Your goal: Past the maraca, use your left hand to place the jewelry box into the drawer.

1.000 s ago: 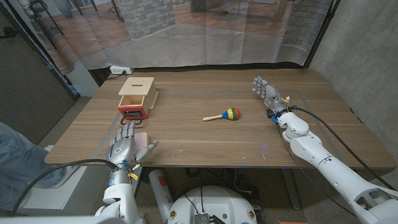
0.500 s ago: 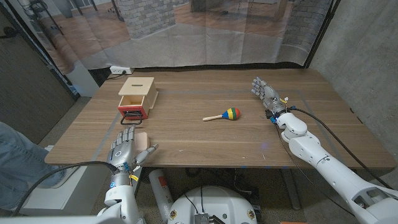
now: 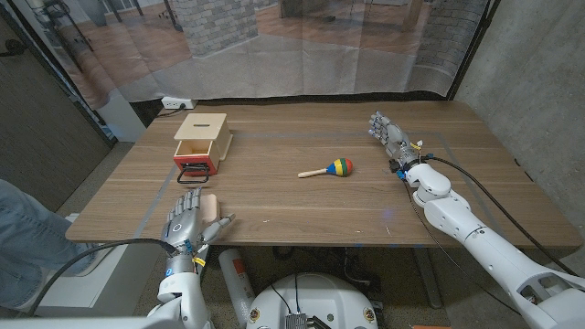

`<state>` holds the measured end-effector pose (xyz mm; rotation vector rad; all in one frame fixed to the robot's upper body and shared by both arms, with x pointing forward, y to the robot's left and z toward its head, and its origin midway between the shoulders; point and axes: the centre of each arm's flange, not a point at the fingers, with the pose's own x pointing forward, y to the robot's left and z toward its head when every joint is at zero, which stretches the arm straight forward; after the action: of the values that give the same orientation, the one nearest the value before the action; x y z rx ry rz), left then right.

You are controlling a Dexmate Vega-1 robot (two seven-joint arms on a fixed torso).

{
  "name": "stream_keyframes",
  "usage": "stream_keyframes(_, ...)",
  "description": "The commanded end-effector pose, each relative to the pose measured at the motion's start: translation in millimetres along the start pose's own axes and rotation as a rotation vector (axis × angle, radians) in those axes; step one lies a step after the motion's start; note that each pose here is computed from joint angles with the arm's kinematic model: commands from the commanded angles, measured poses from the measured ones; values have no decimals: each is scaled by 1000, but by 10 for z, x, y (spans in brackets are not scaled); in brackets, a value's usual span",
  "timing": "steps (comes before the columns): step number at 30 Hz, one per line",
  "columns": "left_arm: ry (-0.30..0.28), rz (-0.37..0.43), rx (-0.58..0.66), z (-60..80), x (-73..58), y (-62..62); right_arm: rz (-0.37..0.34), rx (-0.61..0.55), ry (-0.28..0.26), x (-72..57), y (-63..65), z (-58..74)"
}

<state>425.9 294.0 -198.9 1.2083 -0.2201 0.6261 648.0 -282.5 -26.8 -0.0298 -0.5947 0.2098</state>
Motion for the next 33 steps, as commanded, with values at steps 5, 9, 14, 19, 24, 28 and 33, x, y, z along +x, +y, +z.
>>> stream_keyframes(5,25,-35,-17,4,25,-114,-11,-1,2,54,-23,27)
stream_keyframes(9,29,-31,-19,-6,4,-115,-8,-2,-2,64,-18,21)
stream_keyframes(14,36,-24,-24,-10,-8,-120,-10,8,1,79,-1,2)
stream_keyframes(19,39,-11,-26,4,-17,-137,-13,9,2,84,6,-3)
stream_keyframes(24,42,-10,-22,19,-3,-151,-20,11,9,78,-3,-15)
stream_keyframes(28,46,-15,-18,38,19,-158,-24,14,17,69,-6,-29)
stream_keyframes(33,56,-1,-25,53,35,-145,-16,11,20,64,2,-40)
